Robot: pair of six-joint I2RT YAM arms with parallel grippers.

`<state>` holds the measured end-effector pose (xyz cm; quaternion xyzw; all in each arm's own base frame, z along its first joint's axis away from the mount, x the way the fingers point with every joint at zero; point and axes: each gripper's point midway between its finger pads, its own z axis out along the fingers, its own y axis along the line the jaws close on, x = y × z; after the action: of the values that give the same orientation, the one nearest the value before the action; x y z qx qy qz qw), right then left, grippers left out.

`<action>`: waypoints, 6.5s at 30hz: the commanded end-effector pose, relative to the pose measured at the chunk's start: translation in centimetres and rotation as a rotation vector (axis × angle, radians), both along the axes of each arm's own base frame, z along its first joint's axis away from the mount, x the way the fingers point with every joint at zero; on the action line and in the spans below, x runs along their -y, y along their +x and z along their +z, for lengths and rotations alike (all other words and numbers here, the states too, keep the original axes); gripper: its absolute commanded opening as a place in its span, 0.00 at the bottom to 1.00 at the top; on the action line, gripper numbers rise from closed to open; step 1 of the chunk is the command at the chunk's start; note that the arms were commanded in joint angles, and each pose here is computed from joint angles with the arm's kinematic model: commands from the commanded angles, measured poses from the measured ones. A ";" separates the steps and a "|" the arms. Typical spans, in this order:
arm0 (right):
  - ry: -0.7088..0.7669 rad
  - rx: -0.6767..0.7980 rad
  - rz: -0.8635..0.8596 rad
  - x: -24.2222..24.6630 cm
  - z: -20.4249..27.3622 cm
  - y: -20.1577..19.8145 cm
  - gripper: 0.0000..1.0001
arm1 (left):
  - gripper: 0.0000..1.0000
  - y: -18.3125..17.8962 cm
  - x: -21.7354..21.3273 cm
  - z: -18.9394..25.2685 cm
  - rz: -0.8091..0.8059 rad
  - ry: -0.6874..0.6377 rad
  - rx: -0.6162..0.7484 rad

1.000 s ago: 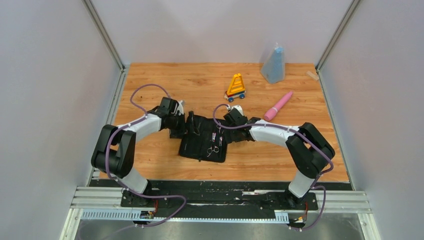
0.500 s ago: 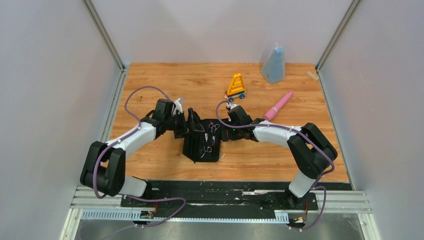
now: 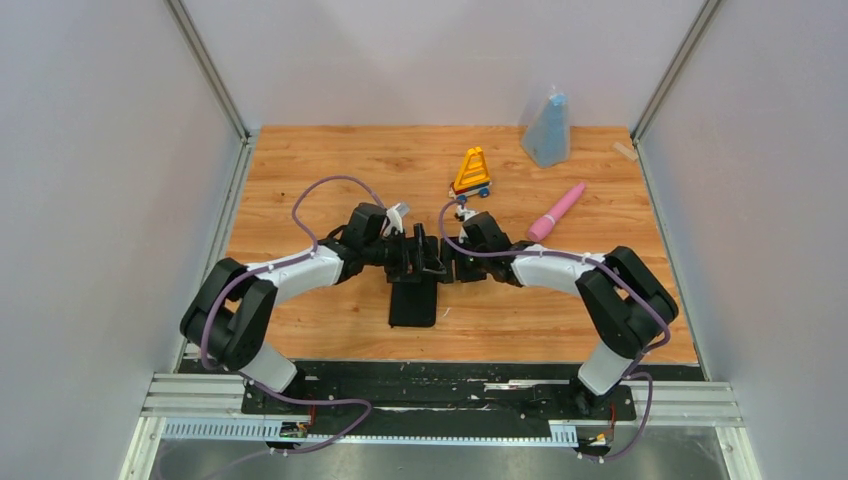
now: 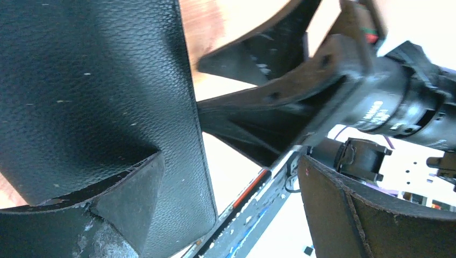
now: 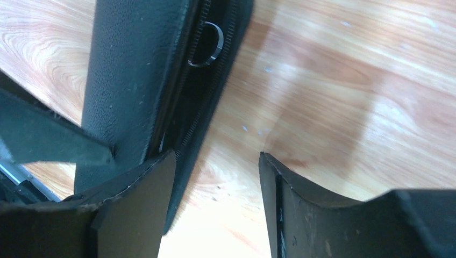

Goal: Sort the hair-cutting tools

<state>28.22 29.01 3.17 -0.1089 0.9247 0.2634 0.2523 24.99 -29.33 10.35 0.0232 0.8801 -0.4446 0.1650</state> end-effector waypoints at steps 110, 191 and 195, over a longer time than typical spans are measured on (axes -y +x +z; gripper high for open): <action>0.161 -0.108 -0.061 2.1 2.5 -2.8 0.40 | 0.00 0.3 -8.2 -8.4 0.325 0.220 -0.206; 0.149 -0.091 0.211 -4.7 4.2 -8.8 0.00 | 1.00 0.9 -8.0 -2.8 0.642 -0.101 -0.127; 0.174 -0.082 0.216 -5.2 5.3 -8.6 0.00 | 1.00 0.3 -5.9 -3.4 0.599 -0.140 -0.159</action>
<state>18.69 32.32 5.58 -0.1618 0.9120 0.3361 0.1704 25.28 -21.54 6.56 -0.2844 0.8392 -0.4029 0.2290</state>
